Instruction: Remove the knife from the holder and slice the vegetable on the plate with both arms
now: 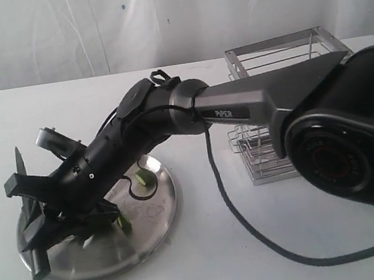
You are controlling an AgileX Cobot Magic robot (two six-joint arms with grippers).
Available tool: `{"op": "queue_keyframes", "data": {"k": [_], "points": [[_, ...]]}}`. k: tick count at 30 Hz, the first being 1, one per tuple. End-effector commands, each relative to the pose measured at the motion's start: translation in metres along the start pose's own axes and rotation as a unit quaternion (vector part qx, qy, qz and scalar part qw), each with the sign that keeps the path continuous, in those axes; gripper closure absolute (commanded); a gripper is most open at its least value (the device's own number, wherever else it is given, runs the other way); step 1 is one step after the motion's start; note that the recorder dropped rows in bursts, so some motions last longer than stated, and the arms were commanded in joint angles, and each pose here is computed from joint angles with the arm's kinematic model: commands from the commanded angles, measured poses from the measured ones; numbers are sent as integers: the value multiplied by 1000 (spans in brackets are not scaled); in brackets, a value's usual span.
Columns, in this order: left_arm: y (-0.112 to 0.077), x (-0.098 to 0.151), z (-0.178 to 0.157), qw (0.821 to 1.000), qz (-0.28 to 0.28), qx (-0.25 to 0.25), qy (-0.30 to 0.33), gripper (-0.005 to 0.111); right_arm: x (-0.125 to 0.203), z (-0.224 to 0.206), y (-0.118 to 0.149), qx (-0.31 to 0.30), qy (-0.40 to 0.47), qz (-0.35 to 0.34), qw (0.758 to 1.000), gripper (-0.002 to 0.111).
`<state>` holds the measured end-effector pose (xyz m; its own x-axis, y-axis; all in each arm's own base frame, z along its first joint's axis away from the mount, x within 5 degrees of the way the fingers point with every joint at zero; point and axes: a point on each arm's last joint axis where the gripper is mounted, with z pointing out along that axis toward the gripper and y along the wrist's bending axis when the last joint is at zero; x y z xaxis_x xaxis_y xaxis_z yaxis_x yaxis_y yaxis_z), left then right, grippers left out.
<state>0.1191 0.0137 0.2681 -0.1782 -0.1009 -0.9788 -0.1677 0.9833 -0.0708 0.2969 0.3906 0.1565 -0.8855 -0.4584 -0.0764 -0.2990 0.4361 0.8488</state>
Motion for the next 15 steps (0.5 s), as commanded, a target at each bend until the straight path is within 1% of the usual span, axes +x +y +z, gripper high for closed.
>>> {"op": "queue_keyframes", "data": {"k": [1, 3, 7, 10, 15], "points": [[-14, -1, -2, 997, 6, 80, -11, 107, -9, 9, -4, 13, -53, 7, 998, 108], [-15, -1, -2, 996, 18, 82, -12, 107, -12, 10, -5, 21, -71, 7, 997, 108], [-12, 0, -1, 998, 18, 64, -10, 107, -15, 13, -6, 31, -90, 5, 995, 108], [-11, 0, -1, 998, 21, 62, -10, 107, -14, 14, -9, 35, -89, 15, 995, 108], [-11, 0, -1, 997, 41, 61, -11, 107, -13, 14, -16, 66, -80, 19, 994, 108]]}}
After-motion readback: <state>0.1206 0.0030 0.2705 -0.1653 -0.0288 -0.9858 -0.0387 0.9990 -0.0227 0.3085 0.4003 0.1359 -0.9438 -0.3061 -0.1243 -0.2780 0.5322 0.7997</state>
